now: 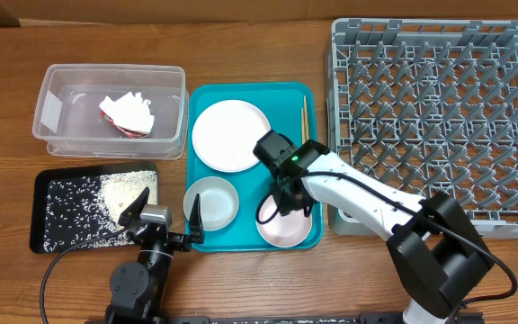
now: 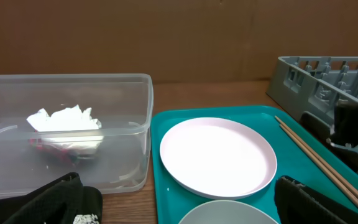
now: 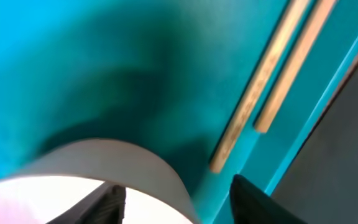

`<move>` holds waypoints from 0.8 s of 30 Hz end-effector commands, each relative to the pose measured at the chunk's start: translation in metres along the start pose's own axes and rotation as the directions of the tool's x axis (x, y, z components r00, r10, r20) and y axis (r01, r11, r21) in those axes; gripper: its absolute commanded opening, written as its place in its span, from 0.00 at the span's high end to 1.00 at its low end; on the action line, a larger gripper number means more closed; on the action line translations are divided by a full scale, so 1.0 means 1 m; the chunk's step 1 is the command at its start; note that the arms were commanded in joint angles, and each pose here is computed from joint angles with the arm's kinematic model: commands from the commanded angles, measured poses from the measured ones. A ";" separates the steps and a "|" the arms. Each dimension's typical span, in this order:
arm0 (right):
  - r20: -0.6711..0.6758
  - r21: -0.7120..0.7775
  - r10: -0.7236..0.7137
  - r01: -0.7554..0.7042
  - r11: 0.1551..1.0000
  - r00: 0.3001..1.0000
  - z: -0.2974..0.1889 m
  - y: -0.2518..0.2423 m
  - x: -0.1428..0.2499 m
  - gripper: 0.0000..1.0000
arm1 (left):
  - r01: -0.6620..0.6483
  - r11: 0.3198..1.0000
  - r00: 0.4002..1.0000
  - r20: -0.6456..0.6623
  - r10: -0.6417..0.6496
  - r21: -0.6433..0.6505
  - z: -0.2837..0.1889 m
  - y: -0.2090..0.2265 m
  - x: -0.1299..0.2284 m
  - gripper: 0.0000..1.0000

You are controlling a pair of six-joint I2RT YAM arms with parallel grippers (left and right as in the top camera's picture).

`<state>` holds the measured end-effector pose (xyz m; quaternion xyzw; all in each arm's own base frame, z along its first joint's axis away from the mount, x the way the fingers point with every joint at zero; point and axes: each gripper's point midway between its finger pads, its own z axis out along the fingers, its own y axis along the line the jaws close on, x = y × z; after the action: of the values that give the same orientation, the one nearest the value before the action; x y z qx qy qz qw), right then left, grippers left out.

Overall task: Sort waste into correct bins and load items into the dishwasher
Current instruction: 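Grasp the pink bowl on the teal tray with the right gripper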

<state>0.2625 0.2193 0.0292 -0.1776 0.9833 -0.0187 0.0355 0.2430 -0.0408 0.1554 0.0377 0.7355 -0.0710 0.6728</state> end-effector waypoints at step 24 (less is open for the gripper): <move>0.433 0.204 0.356 -0.475 0.856 0.828 -0.162 -0.083 -0.040 0.96 | 0.019 1.000 1.000 0.011 -0.019 0.005 0.000 0.000 -0.001 0.00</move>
<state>0.2860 0.1942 0.1301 -0.0577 0.9890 -0.0828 0.1083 0.2430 -0.0408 0.1554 0.0377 0.7355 -0.0710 0.6728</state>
